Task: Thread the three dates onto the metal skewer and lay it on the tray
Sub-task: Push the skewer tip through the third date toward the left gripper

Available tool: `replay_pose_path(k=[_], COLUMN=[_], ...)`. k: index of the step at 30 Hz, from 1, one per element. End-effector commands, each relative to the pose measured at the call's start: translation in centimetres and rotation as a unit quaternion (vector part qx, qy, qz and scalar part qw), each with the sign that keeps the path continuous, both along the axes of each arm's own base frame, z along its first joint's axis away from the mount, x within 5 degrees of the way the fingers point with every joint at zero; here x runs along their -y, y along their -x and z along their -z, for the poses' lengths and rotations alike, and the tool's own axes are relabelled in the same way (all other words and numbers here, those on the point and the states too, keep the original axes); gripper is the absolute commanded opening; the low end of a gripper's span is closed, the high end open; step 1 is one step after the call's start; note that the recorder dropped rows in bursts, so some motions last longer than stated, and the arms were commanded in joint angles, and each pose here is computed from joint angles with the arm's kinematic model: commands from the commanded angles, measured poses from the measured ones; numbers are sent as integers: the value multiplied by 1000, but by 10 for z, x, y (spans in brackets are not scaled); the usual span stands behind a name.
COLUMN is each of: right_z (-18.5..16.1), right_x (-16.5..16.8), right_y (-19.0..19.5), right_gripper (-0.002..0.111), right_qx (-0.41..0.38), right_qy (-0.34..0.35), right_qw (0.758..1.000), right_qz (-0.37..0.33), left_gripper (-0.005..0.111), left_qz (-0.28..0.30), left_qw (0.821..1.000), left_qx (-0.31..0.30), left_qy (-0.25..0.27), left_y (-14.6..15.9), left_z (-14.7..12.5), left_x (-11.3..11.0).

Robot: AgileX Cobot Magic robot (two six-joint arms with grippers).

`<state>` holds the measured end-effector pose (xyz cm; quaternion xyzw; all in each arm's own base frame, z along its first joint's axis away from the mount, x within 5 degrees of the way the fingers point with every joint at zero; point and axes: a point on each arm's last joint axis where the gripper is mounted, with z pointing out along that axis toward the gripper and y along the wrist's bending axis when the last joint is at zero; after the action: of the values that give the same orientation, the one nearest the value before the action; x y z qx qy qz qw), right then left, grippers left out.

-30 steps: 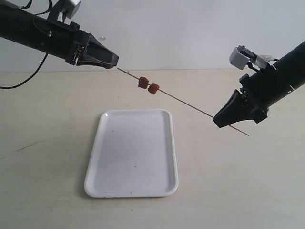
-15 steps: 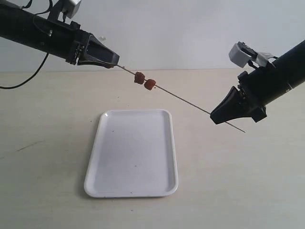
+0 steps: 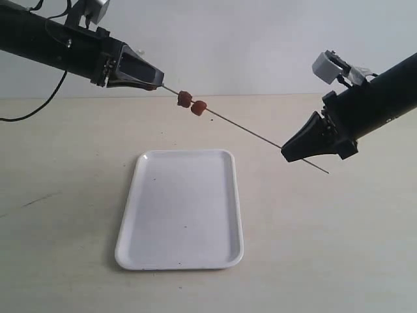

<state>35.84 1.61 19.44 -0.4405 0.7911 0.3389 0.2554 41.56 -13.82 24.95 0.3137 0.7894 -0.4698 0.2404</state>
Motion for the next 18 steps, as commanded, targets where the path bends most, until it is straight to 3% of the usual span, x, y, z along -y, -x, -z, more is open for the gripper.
replay_pose_path(k=[1,13,18], right_z=[-4,-7,-8], right_x=[-2,-4,-4], right_y=[-3,-5,-6], right_gripper=[0,0,0], right_qx=[8,11,13], right_qy=[-21,-38,-45], right_qw=[1000,999,999], right_qz=[8,19,24], left_gripper=[29,29,29], left_qz=[-8,34,34], left_qw=[1000,999,999], left_qx=[1,5,5], left_qy=[28,25,25], left_y=[1,13,13], left_z=[-10,-10,-10], left_x=[3,35,36])
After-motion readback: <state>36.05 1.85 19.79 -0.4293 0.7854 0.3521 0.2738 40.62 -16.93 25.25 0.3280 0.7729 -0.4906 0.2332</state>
